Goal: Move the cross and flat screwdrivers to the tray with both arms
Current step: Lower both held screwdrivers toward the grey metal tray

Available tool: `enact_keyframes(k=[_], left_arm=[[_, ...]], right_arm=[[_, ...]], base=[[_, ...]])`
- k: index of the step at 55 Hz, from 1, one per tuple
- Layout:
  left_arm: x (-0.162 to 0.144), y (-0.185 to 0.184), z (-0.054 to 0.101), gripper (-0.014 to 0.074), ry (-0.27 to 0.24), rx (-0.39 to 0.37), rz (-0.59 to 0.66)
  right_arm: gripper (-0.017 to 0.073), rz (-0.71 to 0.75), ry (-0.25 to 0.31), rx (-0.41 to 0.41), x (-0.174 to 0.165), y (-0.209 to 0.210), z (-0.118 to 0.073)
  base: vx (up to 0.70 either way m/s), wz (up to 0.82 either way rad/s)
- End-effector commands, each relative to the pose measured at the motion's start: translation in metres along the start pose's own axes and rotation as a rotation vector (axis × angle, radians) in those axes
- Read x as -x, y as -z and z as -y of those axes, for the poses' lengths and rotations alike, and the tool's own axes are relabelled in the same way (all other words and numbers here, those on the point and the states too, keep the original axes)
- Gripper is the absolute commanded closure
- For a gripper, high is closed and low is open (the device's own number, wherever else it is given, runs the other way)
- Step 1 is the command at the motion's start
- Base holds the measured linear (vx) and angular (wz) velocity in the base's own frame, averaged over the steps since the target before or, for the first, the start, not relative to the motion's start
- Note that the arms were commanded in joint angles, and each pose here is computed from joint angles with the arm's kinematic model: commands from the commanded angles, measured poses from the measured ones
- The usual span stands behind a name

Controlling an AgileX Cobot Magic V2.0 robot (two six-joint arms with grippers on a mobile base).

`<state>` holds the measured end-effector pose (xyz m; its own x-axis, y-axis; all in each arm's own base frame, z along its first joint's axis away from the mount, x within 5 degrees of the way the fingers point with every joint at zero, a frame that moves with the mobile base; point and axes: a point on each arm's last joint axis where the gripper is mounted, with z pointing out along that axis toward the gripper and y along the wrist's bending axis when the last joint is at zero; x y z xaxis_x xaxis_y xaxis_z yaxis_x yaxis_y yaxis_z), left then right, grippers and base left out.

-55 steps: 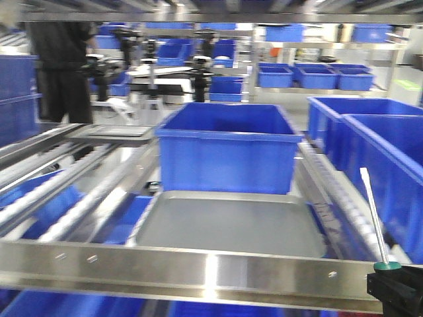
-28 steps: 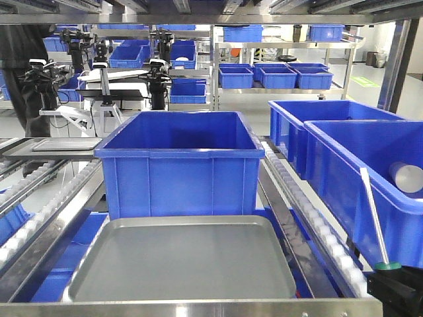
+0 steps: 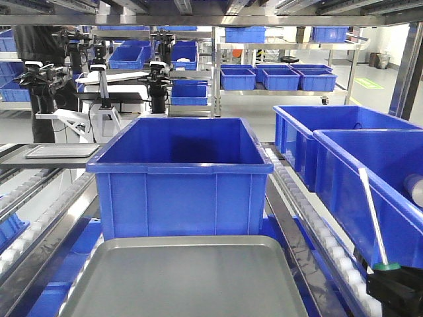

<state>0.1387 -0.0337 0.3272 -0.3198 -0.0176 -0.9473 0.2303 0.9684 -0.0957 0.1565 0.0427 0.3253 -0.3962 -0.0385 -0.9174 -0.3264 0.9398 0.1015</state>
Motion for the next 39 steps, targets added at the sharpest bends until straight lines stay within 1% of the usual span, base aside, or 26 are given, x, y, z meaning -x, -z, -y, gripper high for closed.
enact_keyframes(k=[1,39], left_arm=[[0.0196,0.0047,0.0011,0.0594,0.011,-0.001,0.130],[0.0194,0.0047,0.0011,0.0594,0.011,-0.001,0.129]], right_arm=[[0.0567,0.106,-0.004,-0.030,0.0163,0.0052,0.0017],[0.0567,0.116,-0.006,-0.035,0.0172,0.0053,0.0021]], base=[[0.08,-0.02],[0.02,0.00]])
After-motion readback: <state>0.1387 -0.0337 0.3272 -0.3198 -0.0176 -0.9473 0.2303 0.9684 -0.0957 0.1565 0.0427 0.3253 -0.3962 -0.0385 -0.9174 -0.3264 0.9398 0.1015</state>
